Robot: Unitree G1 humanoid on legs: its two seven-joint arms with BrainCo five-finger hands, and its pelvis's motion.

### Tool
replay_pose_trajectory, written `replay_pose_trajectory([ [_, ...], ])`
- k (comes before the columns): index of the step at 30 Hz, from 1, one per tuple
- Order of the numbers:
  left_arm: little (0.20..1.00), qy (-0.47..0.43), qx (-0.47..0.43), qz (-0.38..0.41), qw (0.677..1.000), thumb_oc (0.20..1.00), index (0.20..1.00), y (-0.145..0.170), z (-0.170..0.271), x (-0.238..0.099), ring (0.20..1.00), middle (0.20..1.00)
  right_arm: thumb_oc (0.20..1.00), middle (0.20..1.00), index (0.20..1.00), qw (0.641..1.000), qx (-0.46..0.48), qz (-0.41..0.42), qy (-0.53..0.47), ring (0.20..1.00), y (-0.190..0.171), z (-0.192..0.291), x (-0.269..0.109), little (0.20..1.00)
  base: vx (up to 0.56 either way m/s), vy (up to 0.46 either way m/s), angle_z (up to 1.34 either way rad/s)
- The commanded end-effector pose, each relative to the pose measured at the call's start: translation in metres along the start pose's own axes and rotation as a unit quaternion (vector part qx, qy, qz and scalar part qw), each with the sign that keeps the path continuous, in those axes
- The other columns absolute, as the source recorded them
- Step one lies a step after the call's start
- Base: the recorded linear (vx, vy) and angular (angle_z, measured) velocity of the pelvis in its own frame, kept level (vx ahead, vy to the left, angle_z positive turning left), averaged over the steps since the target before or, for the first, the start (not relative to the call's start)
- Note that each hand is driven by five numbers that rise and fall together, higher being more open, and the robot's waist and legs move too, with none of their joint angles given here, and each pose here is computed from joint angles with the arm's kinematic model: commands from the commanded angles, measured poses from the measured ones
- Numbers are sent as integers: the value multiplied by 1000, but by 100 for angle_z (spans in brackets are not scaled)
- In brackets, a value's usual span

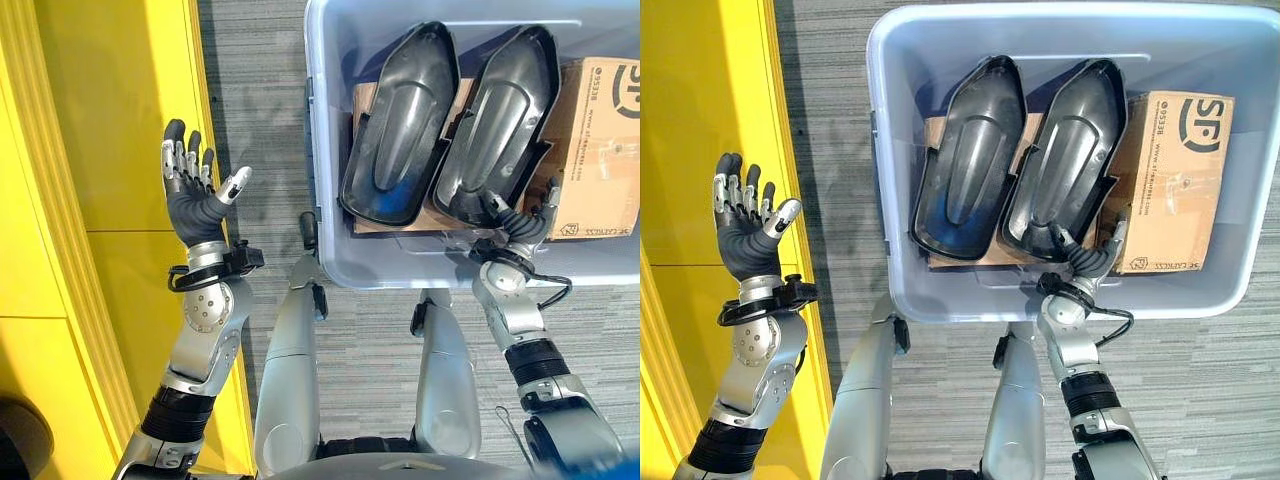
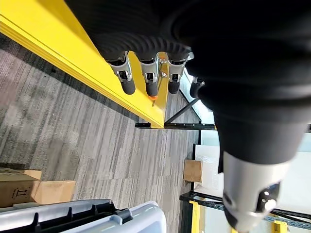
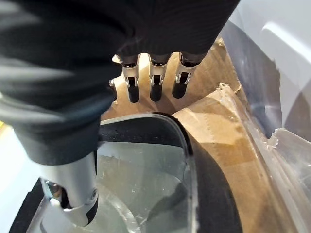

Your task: Move parts from the plastic box to the shelf.

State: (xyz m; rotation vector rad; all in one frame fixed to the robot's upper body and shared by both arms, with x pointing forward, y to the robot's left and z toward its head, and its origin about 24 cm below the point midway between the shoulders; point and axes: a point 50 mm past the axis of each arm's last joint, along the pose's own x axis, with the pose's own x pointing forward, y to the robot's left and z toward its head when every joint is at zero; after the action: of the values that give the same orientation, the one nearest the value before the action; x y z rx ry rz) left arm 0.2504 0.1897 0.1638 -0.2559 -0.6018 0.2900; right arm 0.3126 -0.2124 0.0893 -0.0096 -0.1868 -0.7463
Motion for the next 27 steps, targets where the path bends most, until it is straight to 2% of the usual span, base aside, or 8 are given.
replay_pose_trajectory([
  [1,1000,-64,-4,-9,998,1000,1000,1,23,5,1000,1000,1000,1000,1000,998,10,-55,-11,1000,-22,4,15,1000,75,-17,0],
  [27,1000,-68,-13,-18,997,1000,1000,5,28,4,1000,1000,1000,1000,1000,996,2,-73,-57,1000,-19,39,54,1000,3,-2,1],
])
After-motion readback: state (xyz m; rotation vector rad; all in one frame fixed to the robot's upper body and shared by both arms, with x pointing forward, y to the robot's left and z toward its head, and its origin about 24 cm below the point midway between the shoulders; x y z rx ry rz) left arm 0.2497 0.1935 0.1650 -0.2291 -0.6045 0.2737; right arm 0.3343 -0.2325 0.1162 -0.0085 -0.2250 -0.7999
